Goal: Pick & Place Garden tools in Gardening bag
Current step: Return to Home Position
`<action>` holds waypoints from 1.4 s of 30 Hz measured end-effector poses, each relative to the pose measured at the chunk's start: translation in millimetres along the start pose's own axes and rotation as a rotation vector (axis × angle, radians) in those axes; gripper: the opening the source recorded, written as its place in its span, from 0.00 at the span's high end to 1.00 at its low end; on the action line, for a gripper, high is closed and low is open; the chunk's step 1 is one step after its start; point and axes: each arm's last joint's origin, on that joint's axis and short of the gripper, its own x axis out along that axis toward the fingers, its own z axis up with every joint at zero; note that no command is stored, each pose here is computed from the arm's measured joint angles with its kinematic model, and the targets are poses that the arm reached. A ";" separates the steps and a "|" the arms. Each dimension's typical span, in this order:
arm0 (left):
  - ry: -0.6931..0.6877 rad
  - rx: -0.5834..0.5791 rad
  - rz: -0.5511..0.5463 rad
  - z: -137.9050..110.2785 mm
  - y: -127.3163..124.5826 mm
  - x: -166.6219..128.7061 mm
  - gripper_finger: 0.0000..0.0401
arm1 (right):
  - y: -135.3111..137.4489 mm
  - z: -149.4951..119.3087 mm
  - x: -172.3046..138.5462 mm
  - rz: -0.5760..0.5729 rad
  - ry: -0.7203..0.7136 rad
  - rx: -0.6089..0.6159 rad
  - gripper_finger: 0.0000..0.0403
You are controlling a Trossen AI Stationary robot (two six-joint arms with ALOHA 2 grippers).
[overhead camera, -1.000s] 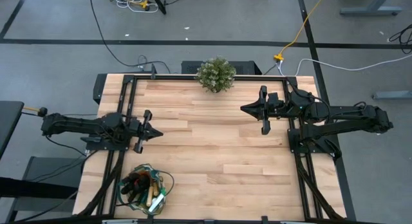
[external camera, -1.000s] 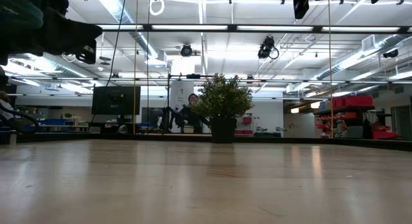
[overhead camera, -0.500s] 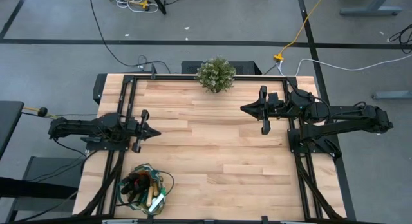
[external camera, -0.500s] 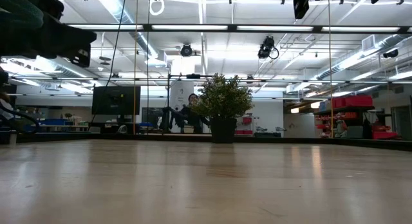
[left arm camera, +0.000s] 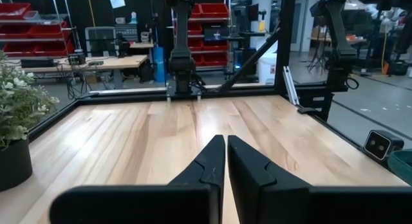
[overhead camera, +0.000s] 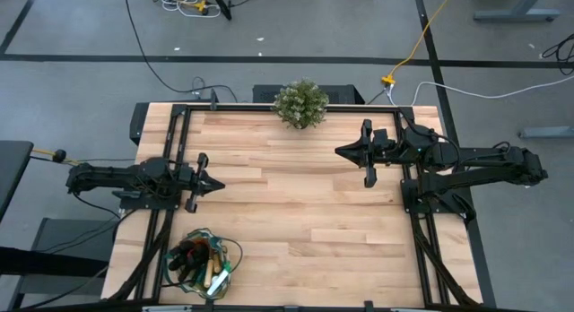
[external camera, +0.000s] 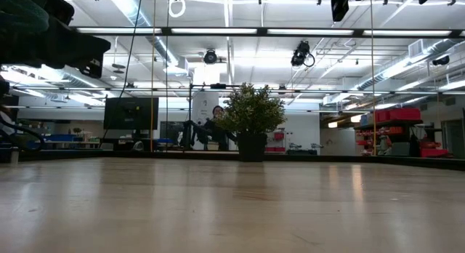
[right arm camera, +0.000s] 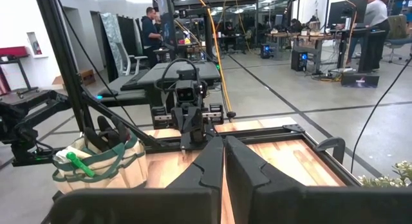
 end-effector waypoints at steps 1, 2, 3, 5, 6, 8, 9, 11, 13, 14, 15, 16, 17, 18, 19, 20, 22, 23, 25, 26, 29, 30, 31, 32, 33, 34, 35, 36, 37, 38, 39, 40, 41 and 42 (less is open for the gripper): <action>-0.002 0.001 0.000 0.2 0.0 0.0 0.93 | 0.0 0.0 0.0 0.000 0.000 0.000 0.95; -0.006 0.001 -0.001 0.5 0.0 0.0 0.93 | 0.0 0.0 0.0 0.000 0.000 0.000 0.95; -0.010 0.001 -0.002 0.9 -0.1 0.0 0.93 | 0.0 0.0 0.0 0.000 0.000 0.000 0.95; -0.013 0.001 -0.002 1.1 -0.1 0.0 0.93 | 0.1 0.1 0.0 0.000 0.000 0.000 0.95; -0.013 0.001 -0.003 1.1 -0.1 0.0 0.94 | 0.0 0.0 0.0 0.000 0.000 0.000 0.95; -0.014 0.001 -0.003 1.2 -0.1 0.0 0.94 | 0.0 0.0 0.0 0.000 0.000 0.000 0.95; -0.015 0.001 -0.003 1.2 -0.1 0.0 0.94 | 0.0 -0.1 0.0 0.000 0.000 0.000 0.95; -0.015 0.001 -0.003 1.2 -0.1 0.0 0.94 | 0.0 0.0 0.0 0.000 0.000 0.000 0.95; -0.016 0.001 -0.003 1.3 -0.1 0.0 0.94 | 0.0 0.0 0.0 0.000 0.000 0.000 0.95; -0.016 0.002 -0.004 1.3 -0.1 0.0 0.94 | 0.0 0.0 0.0 0.000 0.000 0.000 0.95; -0.017 0.002 -0.004 1.3 -0.1 0.0 0.94 | 0.0 0.0 0.0 0.000 0.000 0.000 0.95; -0.017 0.002 -0.003 1.4 -0.1 0.0 0.94 | 0.0 -0.1 0.0 0.000 0.000 0.000 0.95; -0.018 0.002 -0.003 1.5 -0.1 0.0 0.94 | 0.0 0.1 0.0 0.000 0.000 0.000 0.95; -0.019 0.002 -0.003 1.6 -0.1 0.0 0.94 | 0.0 -0.1 0.0 0.000 0.000 0.000 0.95; -0.019 0.002 -0.003 1.6 -0.1 0.0 0.94 | 0.0 0.1 0.0 0.000 0.000 0.000 0.95; -0.019 0.002 -0.003 1.6 -0.1 0.0 0.94 | 0.0 0.0 0.0 0.000 0.000 0.000 0.95; -0.020 0.002 -0.003 1.7 -0.1 0.0 0.94 | 0.0 0.0 0.0 0.000 0.000 0.000 0.95; -0.020 0.002 -0.003 1.7 -0.1 0.0 0.94 | 0.0 0.0 0.0 0.000 0.000 0.000 0.95; -0.021 0.002 -0.003 1.7 -0.1 0.0 0.94 | 0.0 0.0 0.0 0.000 0.000 0.000 0.95; -0.021 0.002 -0.003 1.7 -0.1 0.0 0.94 | 0.0 0.0 0.0 0.000 0.000 0.000 0.95; -0.021 0.002 -0.003 1.7 -0.1 0.0 0.94 | 0.3 0.3 0.0 0.009 -0.003 0.018 0.95; -0.021 0.002 -0.003 1.7 -0.1 0.0 0.94 | 0.5 1.0 0.0 0.017 -0.010 0.046 0.95; -0.021 0.002 -0.003 1.7 -0.1 0.0 0.94 | 0.7 2.1 -0.1 0.020 -0.021 0.071 0.95; -0.021 0.002 -0.003 1.8 -0.1 0.0 0.94 | 0.7 2.9 -0.1 0.021 -0.027 0.091 0.95; -0.021 0.002 -0.003 1.8 -0.1 0.0 0.94 | 0.8 3.0 -0.1 0.022 -0.027 0.107 0.95; -0.022 0.002 -0.003 1.8 -0.1 0.0 0.94 | 0.7 2.6 -0.1 0.022 -0.023 0.114 0.95; -0.022 0.002 -0.003 1.8 -0.1 0.0 0.94 | 0.7 2.1 -0.1 0.021 -0.018 0.120 0.95; -0.022 0.002 -0.003 1.8 -0.1 0.0 0.94 | 0.7 1.9 -0.1 0.021 -0.015 0.125 0.95; -0.022 0.002 -0.003 1.8 -0.1 0.0 0.94 | 0.6 1.9 -0.1 0.020 -0.016 0.125 0.95; -0.022 0.002 -0.003 1.8 -0.1 0.0 0.94 | 0.7 1.9 -0.1 0.021 -0.015 0.125 0.95; -0.022 0.002 -0.003 1.9 -0.1 0.0 0.94 | 0.7 1.9 -0.1 0.021 -0.015 0.125 0.95; -0.023 0.002 -0.003 1.9 -0.1 0.0 0.94 | 0.7 1.8 -0.1 0.021 -0.015 0.125 0.95; -0.023 0.002 -0.002 1.9 -0.1 0.0 0.94 | 0.7 1.8 -0.1 0.021 -0.015 0.126 0.95; -0.023 0.002 -0.002 1.9 -0.1 0.0 0.94 | 0.7 1.6 -0.1 0.021 -0.013 0.127 0.95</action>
